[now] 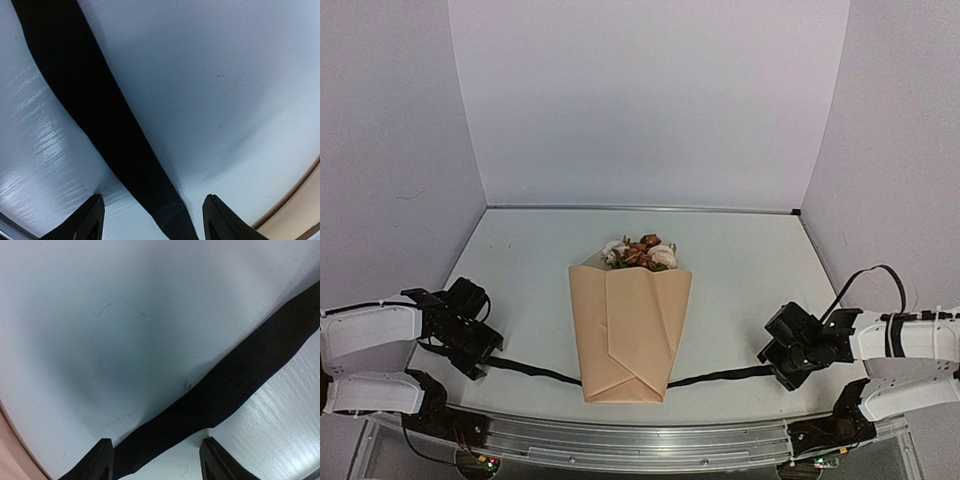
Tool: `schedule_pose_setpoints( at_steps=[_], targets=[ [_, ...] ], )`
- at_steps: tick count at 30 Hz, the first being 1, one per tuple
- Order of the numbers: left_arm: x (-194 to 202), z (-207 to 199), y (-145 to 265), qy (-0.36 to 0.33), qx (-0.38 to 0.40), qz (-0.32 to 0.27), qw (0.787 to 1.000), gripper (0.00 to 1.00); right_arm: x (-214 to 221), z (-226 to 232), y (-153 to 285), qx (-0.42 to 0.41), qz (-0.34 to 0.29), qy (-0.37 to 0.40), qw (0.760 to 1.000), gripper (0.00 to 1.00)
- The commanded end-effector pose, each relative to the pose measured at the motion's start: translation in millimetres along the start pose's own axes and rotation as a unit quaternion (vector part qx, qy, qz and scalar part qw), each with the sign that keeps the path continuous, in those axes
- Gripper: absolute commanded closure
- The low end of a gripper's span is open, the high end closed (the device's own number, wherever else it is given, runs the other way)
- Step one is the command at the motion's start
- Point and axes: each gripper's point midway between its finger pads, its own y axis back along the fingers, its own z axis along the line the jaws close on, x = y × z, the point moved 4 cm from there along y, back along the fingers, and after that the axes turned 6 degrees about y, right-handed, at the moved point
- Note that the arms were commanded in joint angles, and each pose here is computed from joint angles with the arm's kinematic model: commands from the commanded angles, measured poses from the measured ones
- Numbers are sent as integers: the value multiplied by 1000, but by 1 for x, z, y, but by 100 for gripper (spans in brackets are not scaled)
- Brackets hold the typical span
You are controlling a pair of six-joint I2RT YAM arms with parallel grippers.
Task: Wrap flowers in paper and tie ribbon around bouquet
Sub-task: Pick up the ribbon at the center of the board.
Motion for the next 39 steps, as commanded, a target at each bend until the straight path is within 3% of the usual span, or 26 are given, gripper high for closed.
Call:
schedule_pose_setpoints(
  at_steps=[1,3,6,8,12,13,17,30,39],
  targets=[
    [-6,-6,-10,9,-4,-19,1000,35,-7,-17,-11,41,-7,1,999,38],
    [-8,-8,-14,11,-7,-22,1000,40,-9,-16,-13,46,-5,0,999,38],
    [-10,-13,-18,11,-7,-27,1000,56,-11,-10,-15,49,-3,6,999,43],
    [-12,-16,-21,8,-12,-31,999,65,-12,-9,-17,55,-1,7,998,52],
    [-19,-21,-27,2,-20,-34,999,96,-13,-10,-20,62,0,7,998,74],
    [-21,-22,-29,2,-19,-35,999,99,-14,-9,-20,61,-2,8,998,80],
    [-34,-35,-29,-10,-2,-50,999,100,-21,5,-17,54,-12,19,998,100],
    [-52,-88,-11,-58,41,-101,992,100,-59,54,-30,50,-22,25,998,100],
    [-63,-116,-5,-100,48,-139,984,100,-61,82,-37,29,-4,32,999,100]
  ],
)
